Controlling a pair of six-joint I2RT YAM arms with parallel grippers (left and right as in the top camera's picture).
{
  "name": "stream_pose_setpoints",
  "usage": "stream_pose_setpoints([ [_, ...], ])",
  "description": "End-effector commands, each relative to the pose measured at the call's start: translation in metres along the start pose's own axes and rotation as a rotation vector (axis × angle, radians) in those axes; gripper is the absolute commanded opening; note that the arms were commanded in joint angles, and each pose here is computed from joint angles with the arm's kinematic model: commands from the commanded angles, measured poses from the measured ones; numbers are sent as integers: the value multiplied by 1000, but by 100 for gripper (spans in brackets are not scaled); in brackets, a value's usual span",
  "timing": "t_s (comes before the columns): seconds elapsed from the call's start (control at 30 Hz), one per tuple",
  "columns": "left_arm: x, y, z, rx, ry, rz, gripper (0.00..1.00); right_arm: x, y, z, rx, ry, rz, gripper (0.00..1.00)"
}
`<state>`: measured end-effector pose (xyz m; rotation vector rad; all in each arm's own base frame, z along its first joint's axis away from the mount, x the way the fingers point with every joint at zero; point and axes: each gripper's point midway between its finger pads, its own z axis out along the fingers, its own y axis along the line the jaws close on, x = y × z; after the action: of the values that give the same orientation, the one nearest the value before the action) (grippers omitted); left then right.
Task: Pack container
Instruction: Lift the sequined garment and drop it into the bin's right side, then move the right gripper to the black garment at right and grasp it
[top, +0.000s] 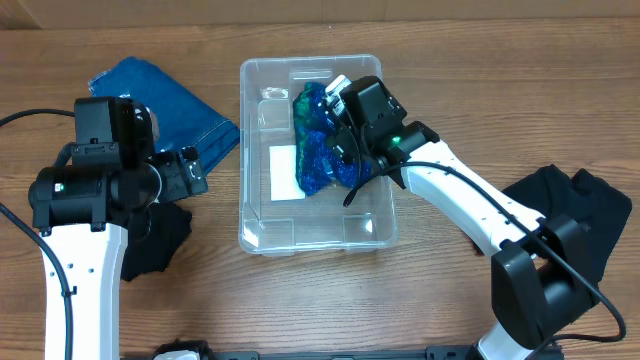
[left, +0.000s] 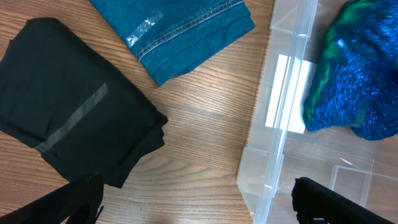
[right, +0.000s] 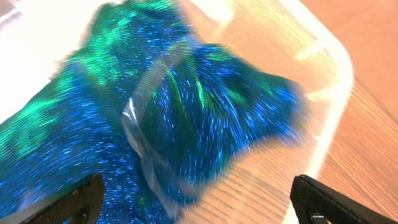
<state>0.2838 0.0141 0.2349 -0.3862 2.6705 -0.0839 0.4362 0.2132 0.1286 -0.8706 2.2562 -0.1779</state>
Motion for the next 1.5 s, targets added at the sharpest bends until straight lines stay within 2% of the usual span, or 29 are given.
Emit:
stream_pose_setpoints([
  [0.0,-6,-3,-6,2,-24,30,100,-37,-44,-60,156,-128,116,100],
  [0.07,-6,-3,-6,2,-24,31,100,-46,-74,-103,236,-210,292,100],
  [0.13,-6,-3,-6,2,-24,31,100,-37,-110,-144,273,-272,523,100],
  [0.23,-6,-3,-6,2,-24,30,100,28,-164,-170,347,-196,918,100],
  [0.3,-6,-3,-6,2,-24,31,100,83,-181,-168,355,-59,1104,100],
  [0.33,-6,-3,-6,3,-24,30,100,124,-186,-166,361,54,1251,100],
  [0.43,-7,-3,-6,3,-27,31,100,209,-185,-170,379,274,1526,100],
  [0.57,-8,-3,-6,4,-30,30,100,283,-175,-161,394,410,1681,100],
  [0.73,-8,-3,-6,4,-31,31,100,338,-123,-131,363,550,1762,100],
  [0.87,-8,-3,-6,4,-31,30,100,363,-99,-104,355,533,1764,100],
  [1.03,-8,-3,-6,4,-31,30,100,363,-104,-75,331,354,1753,99],
  [1.07,-8,-3,-6,4,-31,30,100,360,-104,-72,307,332,1757,91],
  [1.1,-8,-3,-6,4,-31,30,100,355,-104,-70,282,317,1761,61],
  [1.13,-8,-3,-6,4,-31,30,100,350,-103,-68,249,301,1766,40],
  [1.2,-8,-3,-6,4,-31,30,100,344,-101,-66,210,289,1771,4],
  [1.33,-8,-3,-6,4,-31,30,100,317,-106,-65,71,217,1655,4],
  [1.47,-8,-3,-6,4,-31,31,100,218,-157,-104,-77,-37,1435,4],
])
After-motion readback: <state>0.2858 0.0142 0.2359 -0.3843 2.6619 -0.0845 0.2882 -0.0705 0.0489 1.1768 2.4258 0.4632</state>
